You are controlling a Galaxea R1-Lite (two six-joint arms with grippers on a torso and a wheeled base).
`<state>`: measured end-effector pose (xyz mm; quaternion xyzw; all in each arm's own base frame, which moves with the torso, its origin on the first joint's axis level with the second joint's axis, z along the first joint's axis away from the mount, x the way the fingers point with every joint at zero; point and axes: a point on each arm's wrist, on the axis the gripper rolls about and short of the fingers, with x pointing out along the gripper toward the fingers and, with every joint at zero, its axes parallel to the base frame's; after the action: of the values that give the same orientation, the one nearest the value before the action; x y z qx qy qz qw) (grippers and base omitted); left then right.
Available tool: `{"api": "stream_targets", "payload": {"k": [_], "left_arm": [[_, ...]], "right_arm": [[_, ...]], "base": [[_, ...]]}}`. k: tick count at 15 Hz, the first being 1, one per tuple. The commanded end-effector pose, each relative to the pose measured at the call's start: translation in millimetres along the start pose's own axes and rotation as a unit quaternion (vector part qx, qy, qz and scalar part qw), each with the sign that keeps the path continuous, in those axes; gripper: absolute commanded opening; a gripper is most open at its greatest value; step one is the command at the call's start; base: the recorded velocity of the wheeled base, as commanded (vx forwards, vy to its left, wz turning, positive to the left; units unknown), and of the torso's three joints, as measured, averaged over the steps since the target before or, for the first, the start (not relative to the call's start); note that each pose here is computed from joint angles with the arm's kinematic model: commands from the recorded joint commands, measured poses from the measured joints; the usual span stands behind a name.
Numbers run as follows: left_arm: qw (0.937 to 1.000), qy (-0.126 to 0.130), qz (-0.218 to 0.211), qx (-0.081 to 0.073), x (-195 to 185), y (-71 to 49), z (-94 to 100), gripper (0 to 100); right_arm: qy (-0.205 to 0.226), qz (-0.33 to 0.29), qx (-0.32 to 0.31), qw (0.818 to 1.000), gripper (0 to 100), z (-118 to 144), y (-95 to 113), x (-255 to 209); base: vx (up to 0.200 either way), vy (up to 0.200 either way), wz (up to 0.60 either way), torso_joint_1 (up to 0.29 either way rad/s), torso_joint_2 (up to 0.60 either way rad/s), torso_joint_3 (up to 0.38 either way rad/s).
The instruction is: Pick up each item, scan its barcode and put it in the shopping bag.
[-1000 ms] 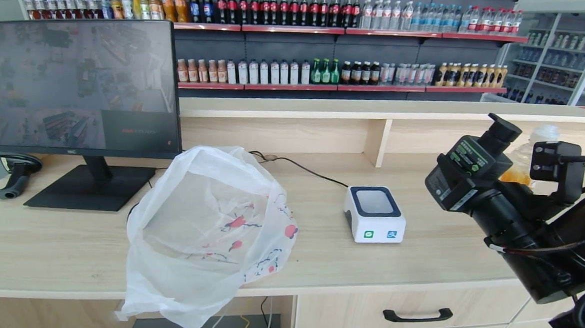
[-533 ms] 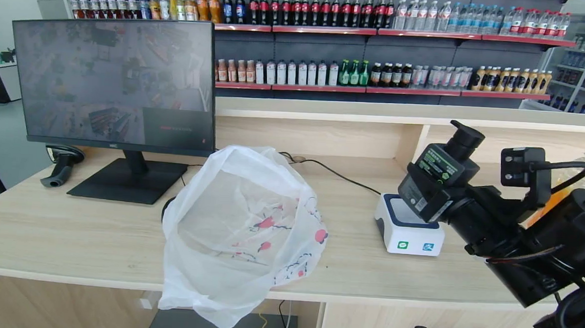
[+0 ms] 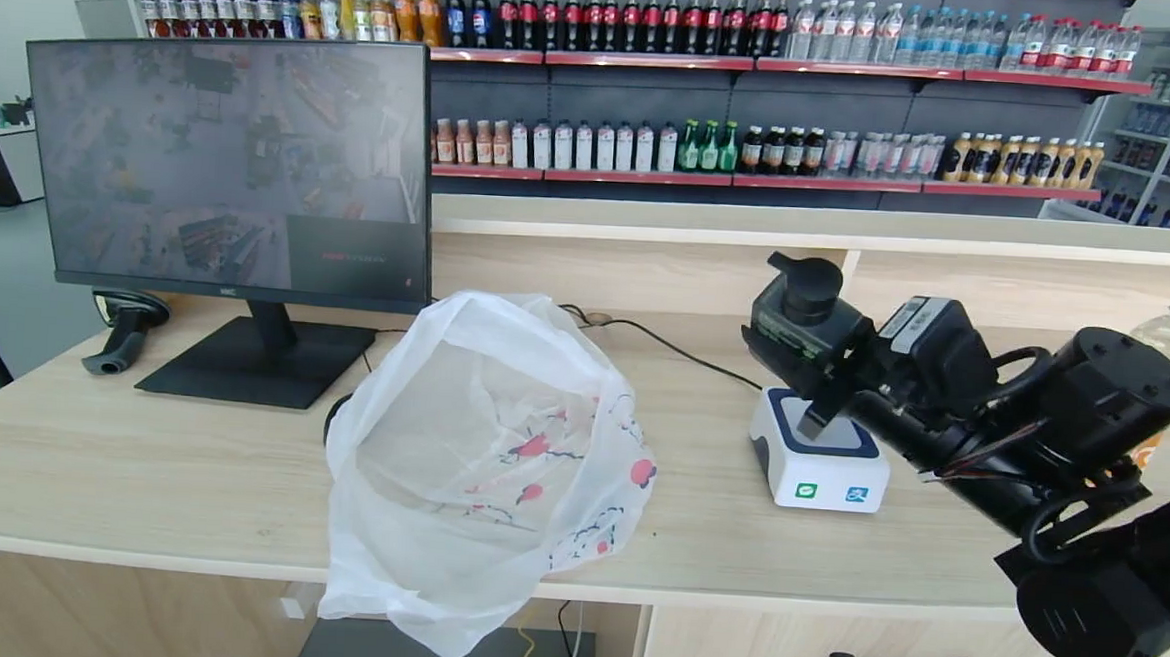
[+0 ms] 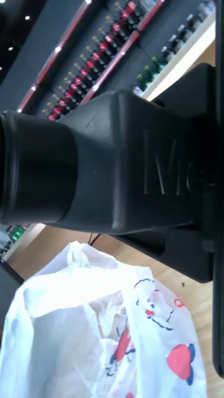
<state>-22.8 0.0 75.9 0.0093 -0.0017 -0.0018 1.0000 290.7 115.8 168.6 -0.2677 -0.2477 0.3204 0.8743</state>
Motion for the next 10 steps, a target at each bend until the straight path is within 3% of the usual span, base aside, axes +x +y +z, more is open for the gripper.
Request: {"api": "stream_targets", "payload": {"k": [1,10], "left_arm": [[1.0000,-0.001,0.000,0.001,0.0,0.0,0.1,100],[1.0000,-0.003,0.000,0.001,0.0,0.0,0.5,100]], "right_arm": [[0.011,0.006,-0.039,0.999,0,-19.1,-12.0,-4.6],[-0.003,0.088,-0.145,0.985,0,-58.9,-19.1,-21.8]], "base": [[0.000,0.000,0.00,0.000,0.00,0.000],[0.000,0.000,0.00,0.000,0.00,0.000]]}}
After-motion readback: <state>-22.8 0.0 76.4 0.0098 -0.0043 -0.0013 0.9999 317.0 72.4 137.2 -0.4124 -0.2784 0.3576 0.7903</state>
